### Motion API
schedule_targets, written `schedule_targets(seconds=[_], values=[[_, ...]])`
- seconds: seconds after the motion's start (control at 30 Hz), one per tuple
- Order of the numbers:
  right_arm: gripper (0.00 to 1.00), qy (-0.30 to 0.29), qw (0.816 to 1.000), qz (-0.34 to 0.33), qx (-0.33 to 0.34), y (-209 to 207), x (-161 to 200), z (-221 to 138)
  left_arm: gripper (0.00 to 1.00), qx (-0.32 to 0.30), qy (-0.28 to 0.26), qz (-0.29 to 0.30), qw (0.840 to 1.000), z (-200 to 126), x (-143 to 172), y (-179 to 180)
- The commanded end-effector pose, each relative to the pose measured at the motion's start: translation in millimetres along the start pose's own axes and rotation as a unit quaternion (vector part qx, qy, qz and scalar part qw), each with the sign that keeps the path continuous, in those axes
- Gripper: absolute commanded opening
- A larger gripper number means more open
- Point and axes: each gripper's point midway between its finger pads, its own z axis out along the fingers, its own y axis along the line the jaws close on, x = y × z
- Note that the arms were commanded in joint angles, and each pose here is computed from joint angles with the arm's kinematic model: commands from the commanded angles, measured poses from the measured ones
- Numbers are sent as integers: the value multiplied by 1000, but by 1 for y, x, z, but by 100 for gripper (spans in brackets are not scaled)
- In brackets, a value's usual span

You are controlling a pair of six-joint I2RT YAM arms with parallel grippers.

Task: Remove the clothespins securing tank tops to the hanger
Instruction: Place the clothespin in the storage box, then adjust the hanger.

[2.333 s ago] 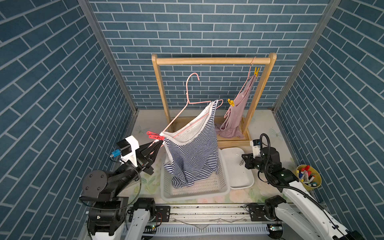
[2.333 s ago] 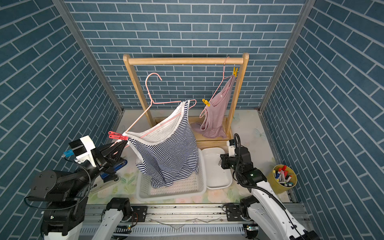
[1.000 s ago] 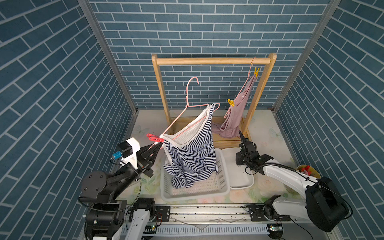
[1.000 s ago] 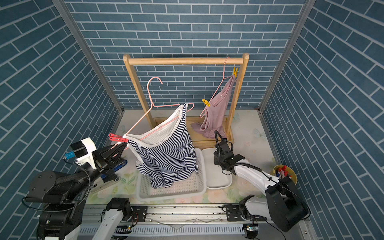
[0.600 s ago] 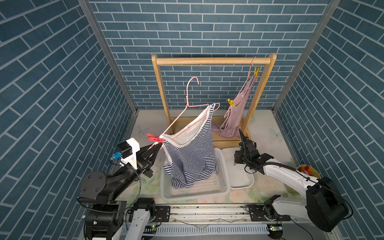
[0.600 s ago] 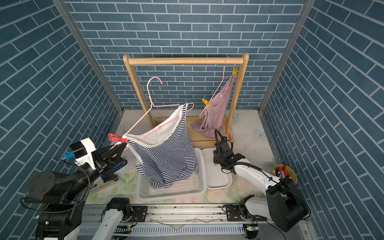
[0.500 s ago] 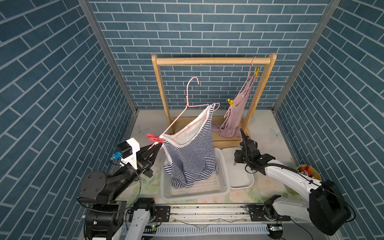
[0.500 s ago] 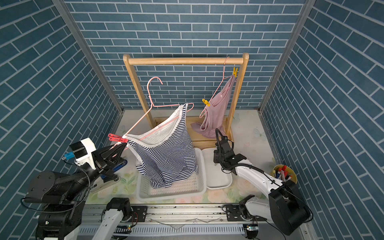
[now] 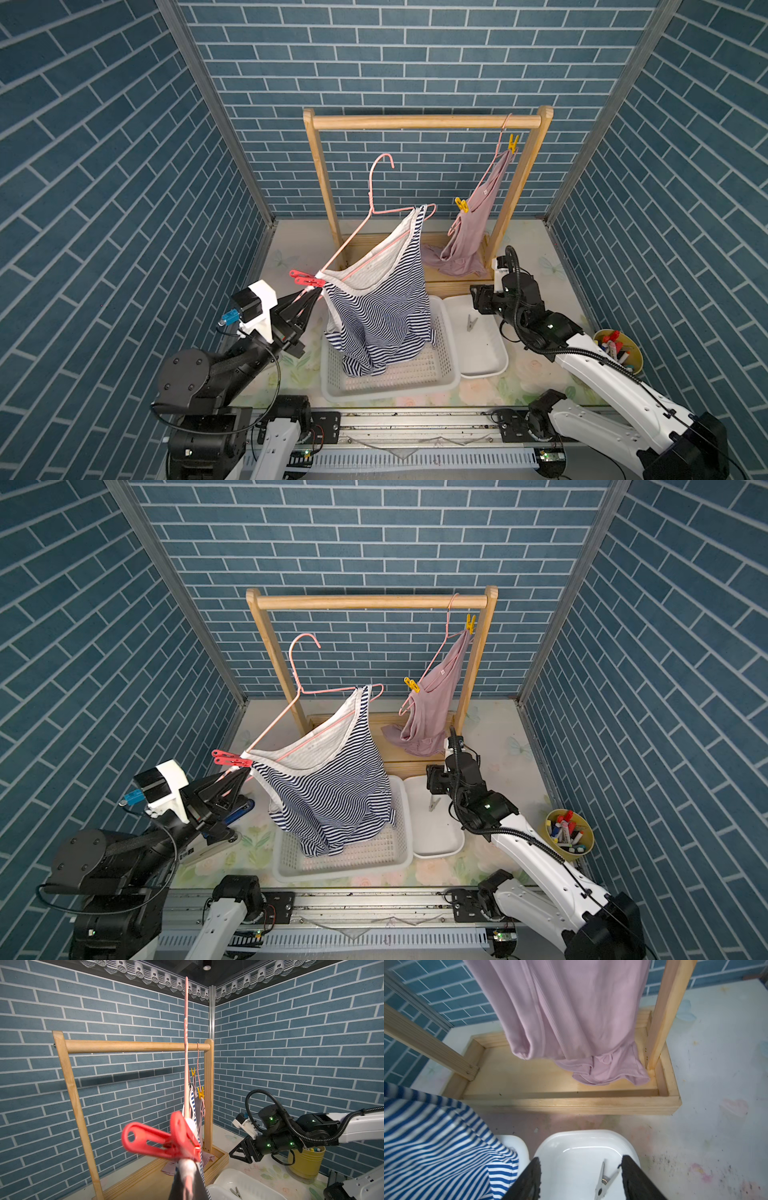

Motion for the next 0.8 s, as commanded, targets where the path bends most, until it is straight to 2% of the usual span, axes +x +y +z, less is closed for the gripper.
schedule_targets(seconds=[0.0, 0.2, 0.47, 0.6, 0.77], values=[[62, -58, 997, -18, -40, 20, -36, -21, 0, -12, -16, 12, 1000, -5, -8, 0], [61, -121, 987, -31, -99, 45, -74, -49, 0, -18, -21, 6, 1000, -4, -7, 3], [62, -144, 974, -68, -160, 85, -116, -63, 0, -34, -32, 1, 999, -4, -5, 10], [65, -153, 968, -77, -184, 102, -131, -64, 0, -37, -32, 0, 999, -4, -4, 12], [74, -160, 963, -88, -199, 117, -142, -63, 0, -38, -30, -1, 999, -3, -2, 13]])
